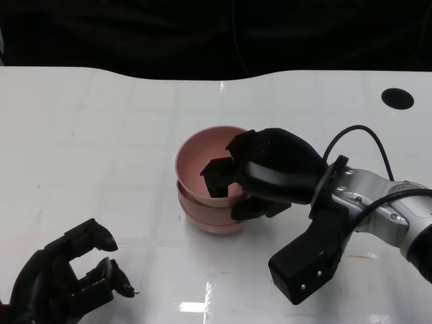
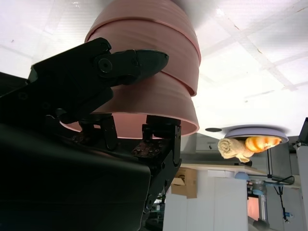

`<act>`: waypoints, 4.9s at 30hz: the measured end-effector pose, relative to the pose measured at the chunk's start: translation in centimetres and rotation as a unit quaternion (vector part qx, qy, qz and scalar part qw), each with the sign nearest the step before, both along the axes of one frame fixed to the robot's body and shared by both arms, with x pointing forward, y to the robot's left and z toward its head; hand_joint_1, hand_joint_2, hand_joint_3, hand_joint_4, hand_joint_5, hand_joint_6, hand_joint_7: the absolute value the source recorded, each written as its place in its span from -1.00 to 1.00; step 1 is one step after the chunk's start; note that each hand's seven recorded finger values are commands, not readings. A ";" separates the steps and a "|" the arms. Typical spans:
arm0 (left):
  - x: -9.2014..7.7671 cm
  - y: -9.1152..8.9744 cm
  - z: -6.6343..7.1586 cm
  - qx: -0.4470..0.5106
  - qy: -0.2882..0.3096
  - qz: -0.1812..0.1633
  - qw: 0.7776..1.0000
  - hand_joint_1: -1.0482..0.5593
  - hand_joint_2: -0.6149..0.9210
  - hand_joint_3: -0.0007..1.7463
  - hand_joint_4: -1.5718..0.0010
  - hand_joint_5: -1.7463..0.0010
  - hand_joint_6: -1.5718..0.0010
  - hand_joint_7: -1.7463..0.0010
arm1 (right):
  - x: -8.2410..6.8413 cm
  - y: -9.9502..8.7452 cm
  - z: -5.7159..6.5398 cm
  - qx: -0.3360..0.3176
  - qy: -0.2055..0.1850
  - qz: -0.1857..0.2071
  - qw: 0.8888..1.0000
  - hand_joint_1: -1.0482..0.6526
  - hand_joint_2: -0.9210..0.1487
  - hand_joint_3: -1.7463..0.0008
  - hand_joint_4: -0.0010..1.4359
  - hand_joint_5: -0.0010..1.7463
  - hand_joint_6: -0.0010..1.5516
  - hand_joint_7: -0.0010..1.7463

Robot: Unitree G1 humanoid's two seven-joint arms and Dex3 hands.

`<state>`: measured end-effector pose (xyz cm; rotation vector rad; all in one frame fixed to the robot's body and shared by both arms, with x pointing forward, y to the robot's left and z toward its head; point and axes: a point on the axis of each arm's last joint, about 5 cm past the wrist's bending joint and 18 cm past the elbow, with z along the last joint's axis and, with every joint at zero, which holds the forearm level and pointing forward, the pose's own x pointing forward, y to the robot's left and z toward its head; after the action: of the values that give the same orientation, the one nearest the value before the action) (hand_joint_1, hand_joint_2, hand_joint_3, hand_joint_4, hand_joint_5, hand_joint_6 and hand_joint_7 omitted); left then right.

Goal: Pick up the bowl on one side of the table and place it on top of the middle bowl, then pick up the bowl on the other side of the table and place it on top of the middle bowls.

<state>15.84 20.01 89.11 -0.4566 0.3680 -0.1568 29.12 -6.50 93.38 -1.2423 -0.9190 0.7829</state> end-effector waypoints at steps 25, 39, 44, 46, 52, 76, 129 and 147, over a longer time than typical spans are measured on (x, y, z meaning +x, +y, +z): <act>-0.1 -0.4 0.0 0.001 -0.004 0.000 1.000 0.53 0.86 0.53 -0.02 -1.00 0.16 -1.00 | 0.3 0.4 -1.2 -0.013 0.013 -0.015 1.000 -0.09 -0.97 0.84 0.22 1.00 -0.01 0.36; -0.1 -0.4 0.0 0.001 -0.004 0.000 1.000 0.53 0.85 0.53 0.00 -1.00 0.18 -1.00 | 0.2 0.5 -1.7 -0.014 0.011 -0.009 1.000 -0.21 -1.00 0.89 0.13 0.97 0.11 -0.04; 0.0 -0.4 0.0 0.002 -0.004 -0.002 1.000 0.53 0.86 0.52 0.01 -1.00 0.19 -1.00 | 0.3 0.5 -1.4 -0.038 0.022 -0.005 0.999 -0.54 -1.00 0.67 -0.30 -0.49 -0.23 -0.85; -0.1 -0.4 -0.1 0.000 -0.003 -0.004 1.000 0.53 0.87 0.52 0.02 -1.00 0.19 -1.00 | 0.3 0.5 -1.1 -0.065 0.032 -0.005 0.997 -0.63 -1.00 0.62 -0.46 -0.79 -0.41 -0.96; -0.1 -0.4 -0.1 0.000 -0.002 -0.004 1.000 0.53 0.87 0.48 0.03 -1.00 0.21 -1.00 | 0.5 0.5 -0.4 -0.117 0.060 -0.020 0.991 -0.94 -1.00 0.33 -0.99 -1.00 -0.99 -1.00; 0.0 -0.2 -0.3 0.003 0.003 0.000 1.000 0.53 0.88 0.46 0.03 -1.00 0.21 -1.00 | -0.9 -3.3 -0.2 -0.034 -0.012 -0.061 0.997 -0.67 -1.00 0.61 -0.79 -0.92 -0.69 -0.91; 0.2 0.4 -0.4 -0.003 -0.012 0.005 1.000 0.50 0.92 0.41 0.08 -1.00 0.23 -1.00 | -12.8 -10.5 -9.0 0.632 0.538 -0.159 0.534 0.17 -0.33 -0.28 0.21 1.00 -0.08 0.86; 0.3 0.3 -0.6 -0.007 -0.031 0.011 0.999 0.50 0.84 0.51 -0.01 -1.00 0.15 -1.00 | -12.6 -10.7 -8.9 0.646 0.537 -0.145 0.523 0.18 -0.45 -0.18 0.18 0.98 0.01 0.63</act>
<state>16.17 20.27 88.53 -0.4684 0.3011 -0.1527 16.52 -17.17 84.51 0.5257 -0.0133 0.2414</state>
